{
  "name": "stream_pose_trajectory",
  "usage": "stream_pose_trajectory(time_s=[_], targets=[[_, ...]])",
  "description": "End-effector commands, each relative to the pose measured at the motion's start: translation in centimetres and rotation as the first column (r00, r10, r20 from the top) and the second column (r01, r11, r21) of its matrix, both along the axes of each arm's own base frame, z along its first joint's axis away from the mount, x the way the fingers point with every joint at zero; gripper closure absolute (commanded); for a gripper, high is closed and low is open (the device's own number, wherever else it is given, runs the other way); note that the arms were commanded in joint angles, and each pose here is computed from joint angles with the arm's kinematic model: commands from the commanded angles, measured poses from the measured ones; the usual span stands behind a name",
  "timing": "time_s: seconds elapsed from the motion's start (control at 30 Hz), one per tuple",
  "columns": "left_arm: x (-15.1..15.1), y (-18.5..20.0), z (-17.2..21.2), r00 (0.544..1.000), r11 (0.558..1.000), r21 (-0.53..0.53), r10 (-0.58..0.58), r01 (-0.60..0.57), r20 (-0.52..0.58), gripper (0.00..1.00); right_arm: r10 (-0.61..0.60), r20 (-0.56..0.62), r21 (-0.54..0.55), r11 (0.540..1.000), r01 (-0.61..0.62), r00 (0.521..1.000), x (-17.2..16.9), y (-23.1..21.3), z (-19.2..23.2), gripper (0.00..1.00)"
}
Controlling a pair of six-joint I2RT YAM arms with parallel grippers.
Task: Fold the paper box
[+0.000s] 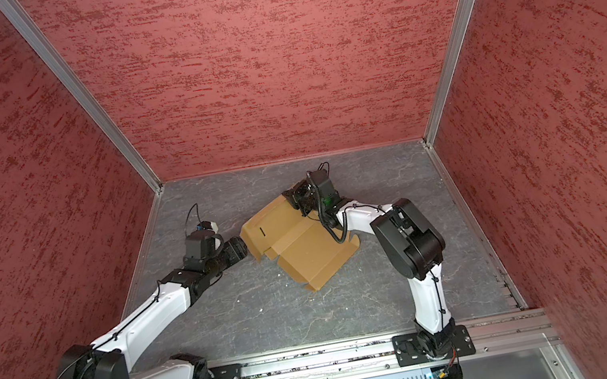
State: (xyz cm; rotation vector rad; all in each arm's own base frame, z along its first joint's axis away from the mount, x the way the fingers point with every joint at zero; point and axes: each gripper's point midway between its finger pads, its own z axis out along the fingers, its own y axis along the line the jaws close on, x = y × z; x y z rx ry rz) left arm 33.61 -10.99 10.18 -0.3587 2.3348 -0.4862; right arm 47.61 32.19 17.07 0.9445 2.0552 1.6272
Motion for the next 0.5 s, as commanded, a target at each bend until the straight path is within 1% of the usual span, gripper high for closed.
stream_pose_trajectory(time_s=[0.0, 0.2, 0.47], targets=[[1.2, -0.8, 0.5, 0.999, 1.0, -0.007, 0.0, 0.0, 0.049, 0.24, -0.011, 0.064, 0.046, 0.999, 0.008, 0.998, 0.2, -0.6, 2.8, 0.93], [1.8, -2.3, 0.8, 0.997, 0.999, 0.011, -0.032, 0.031, 0.071, 0.25, -0.013, 0.069, 0.056, 0.998, 0.009, 0.998, 0.0, -0.6, 2.6, 0.93], [2.0, -2.9, 2.1, 0.993, 0.999, 0.017, -0.05, 0.049, 0.107, 0.25, -0.019, 0.072, 0.067, 0.998, 0.014, 0.997, -0.1, -0.7, 2.6, 0.93]])
